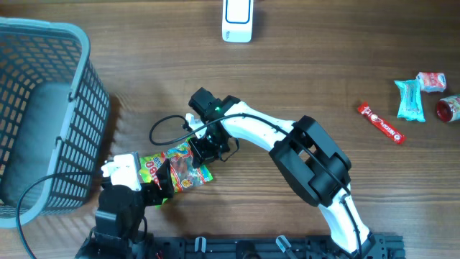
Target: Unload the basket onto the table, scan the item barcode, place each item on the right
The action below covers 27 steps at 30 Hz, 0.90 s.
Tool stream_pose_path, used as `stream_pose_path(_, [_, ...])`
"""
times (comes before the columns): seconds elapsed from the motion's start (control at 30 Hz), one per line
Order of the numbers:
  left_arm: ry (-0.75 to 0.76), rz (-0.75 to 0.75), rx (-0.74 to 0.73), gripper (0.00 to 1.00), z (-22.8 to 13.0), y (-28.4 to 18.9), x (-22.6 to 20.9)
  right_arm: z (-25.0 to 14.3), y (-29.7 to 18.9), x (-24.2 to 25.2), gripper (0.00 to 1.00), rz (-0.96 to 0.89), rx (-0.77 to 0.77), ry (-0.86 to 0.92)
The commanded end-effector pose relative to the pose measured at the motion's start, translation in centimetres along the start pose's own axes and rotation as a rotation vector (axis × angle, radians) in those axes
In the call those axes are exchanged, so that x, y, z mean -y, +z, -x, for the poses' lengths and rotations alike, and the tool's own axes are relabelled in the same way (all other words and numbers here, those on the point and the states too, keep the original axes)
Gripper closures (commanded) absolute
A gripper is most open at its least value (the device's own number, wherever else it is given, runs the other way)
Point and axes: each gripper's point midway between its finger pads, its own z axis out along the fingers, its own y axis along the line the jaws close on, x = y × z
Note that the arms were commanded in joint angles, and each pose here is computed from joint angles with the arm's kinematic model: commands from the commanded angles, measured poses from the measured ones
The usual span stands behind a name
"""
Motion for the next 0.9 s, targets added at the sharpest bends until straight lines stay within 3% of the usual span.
stream_pose_path(0.0, [-0.008,-0.001,0.002,0.00,-0.1,0.1,0.0,-0.8,1.7,3.6,0.96,-0.073,-0.052,0.116])
stream_pose_path(0.17, [-0.008,-0.001,0.002,0.00,-0.1,0.1,0.0,-1.1,-4.6,-0.7,0.96,0.205,-0.126,0.433])
stream_pose_path(0.3, [-0.008,-0.001,0.002,0.00,-0.1,0.1,0.0,-2.1,-10.5,-0.1,0.96,0.325,-0.213,0.913])
stream_pose_path(0.5, [-0.008,-0.001,0.002,0.00,-0.1,0.1,0.0,-4.0,-15.5,0.6,0.96,0.456,-0.414,1.406])
stream_pose_path(0.6, [-0.008,-0.001,0.002,0.00,-0.1,0.1,0.0,-4.4,-18.0,-0.2,0.96,0.565,-0.505,1.521])
stream_pose_path(0.7, [-0.008,-0.001,0.002,0.00,-0.1,0.1,0.0,-3.3,-19.3,-0.8,0.96,0.698,-0.489,1.463])
stream_pose_path(0.87, [-0.008,-0.001,0.002,0.00,-0.1,0.1,0.0,-3.0,-19.8,-1.1,0.96,0.709,-0.567,1.618])
